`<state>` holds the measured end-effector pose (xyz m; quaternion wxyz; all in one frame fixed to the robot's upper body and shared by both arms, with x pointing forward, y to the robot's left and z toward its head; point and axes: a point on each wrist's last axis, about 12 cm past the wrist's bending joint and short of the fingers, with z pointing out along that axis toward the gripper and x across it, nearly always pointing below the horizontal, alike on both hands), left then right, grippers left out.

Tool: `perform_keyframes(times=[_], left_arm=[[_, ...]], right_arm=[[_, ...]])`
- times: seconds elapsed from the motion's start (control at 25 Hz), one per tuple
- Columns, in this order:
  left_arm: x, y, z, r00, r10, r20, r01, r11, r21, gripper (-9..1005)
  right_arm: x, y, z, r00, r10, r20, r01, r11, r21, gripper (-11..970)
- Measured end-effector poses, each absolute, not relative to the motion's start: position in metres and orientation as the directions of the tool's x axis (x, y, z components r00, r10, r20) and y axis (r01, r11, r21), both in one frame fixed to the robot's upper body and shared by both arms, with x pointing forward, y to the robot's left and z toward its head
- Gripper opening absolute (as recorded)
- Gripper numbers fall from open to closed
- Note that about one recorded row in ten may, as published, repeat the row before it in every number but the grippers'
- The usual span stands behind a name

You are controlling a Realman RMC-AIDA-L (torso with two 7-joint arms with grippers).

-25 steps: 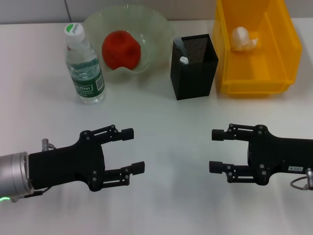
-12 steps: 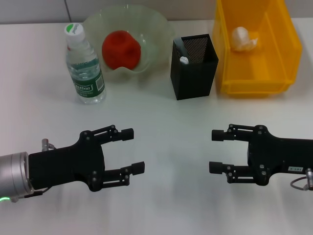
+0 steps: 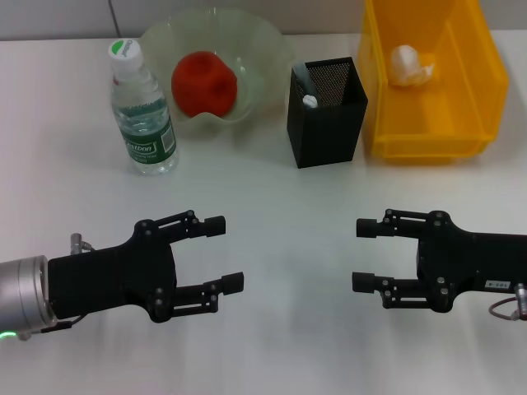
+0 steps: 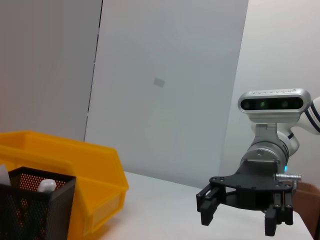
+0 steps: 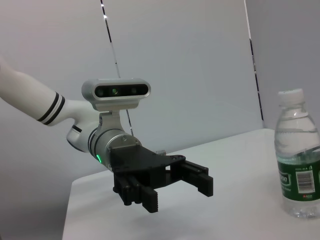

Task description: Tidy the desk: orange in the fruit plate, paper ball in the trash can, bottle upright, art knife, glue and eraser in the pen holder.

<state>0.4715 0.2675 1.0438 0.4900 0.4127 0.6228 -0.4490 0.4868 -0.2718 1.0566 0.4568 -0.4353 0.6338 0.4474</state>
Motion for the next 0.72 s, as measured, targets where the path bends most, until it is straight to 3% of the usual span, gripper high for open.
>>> perform_keyframes(times=[0.72], left_arm=[[0.4714,0.268,1.0443,-0.178,0.073,-0.981,0.955,0.254,-0.154,784]], right_arm=[[0.4864,-0.2717,1.0569,-0.205,-0.141,-0.968,-0.961,0.218,0.172,735]])
